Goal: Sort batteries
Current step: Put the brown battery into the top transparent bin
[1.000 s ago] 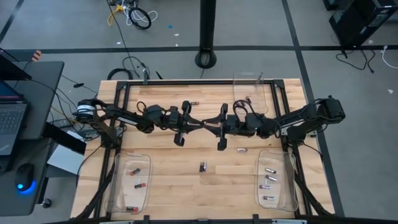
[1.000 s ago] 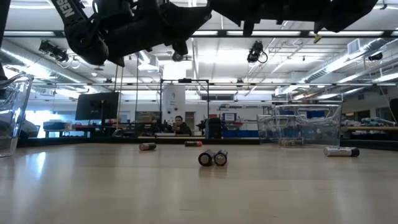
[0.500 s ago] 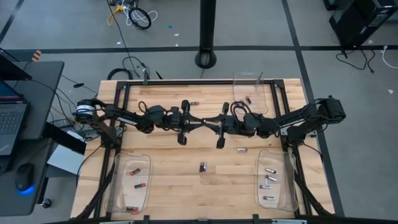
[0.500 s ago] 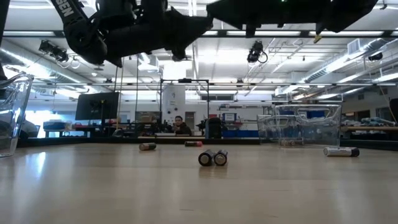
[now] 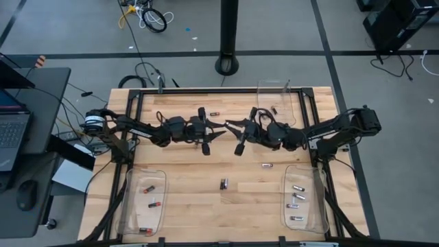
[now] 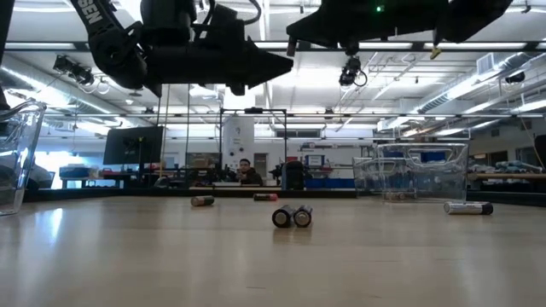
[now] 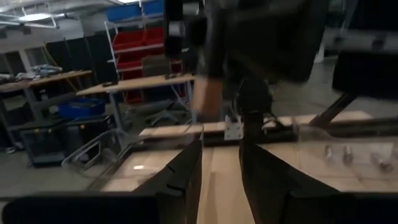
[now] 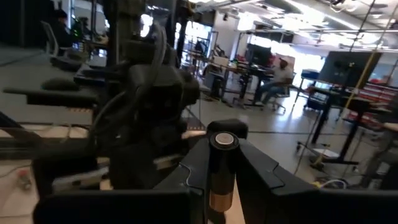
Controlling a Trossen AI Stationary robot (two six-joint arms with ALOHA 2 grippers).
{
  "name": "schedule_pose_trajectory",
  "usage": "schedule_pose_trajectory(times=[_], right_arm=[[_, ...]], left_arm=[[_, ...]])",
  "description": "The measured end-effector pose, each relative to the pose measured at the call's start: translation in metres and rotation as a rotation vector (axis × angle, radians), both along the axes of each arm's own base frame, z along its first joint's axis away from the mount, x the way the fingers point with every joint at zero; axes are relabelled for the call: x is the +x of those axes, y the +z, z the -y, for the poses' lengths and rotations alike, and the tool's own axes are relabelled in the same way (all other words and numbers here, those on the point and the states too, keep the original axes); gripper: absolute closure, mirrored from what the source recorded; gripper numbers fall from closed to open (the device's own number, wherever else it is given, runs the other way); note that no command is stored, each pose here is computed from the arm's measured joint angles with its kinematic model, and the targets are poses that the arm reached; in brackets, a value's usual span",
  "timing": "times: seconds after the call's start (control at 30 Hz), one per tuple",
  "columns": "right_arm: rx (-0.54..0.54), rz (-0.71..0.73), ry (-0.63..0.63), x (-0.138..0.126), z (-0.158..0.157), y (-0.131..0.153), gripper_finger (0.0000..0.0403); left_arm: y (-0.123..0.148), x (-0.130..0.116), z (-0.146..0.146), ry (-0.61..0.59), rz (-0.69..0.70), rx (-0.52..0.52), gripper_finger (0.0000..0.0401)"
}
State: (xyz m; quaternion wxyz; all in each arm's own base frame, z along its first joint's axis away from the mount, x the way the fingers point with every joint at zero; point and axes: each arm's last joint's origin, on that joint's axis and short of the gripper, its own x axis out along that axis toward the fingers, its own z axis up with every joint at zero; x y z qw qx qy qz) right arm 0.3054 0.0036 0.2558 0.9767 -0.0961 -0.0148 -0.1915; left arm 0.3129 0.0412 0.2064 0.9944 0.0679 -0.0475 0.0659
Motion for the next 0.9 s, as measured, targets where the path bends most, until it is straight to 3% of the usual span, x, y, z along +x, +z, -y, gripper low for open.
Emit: schedule_pose_trajectory(times=[0.1,0.33,0.47,0.63,0.77,0.9], right_arm=[[-0.001,-0.051,-0.06,0.003,0.004,0.012,0.0343],[-0.025,-0.274,-0.395,-0.004,0.029,0.048,0.0343],[0.153,-0.455,-0.517,-0.028,0.059,0.056,0.0343],[0.383,-0.651,-0.617,-0.065,0.106,0.043,0.0343],[0.594,-0.698,-0.654,-0.087,0.146,0.03,0.0343],[0.73,-0.724,-0.632,-0.095,0.172,0.011,0.0343]], left_arm=[[-0.002,0.0,0.0,0.013,-0.027,0.012,0.0285],[-0.003,0.0,-0.001,0.038,-0.033,0.043,0.0284],[-0.005,0.0,0.0,0.034,-0.053,0.04,0.0284],[-0.007,0.001,0.002,0.025,-0.077,0.039,0.0284],[-0.007,0.001,0.002,0.024,-0.08,0.038,0.0284],[-0.007,0.001,0.002,0.024,-0.079,0.038,0.0284]])
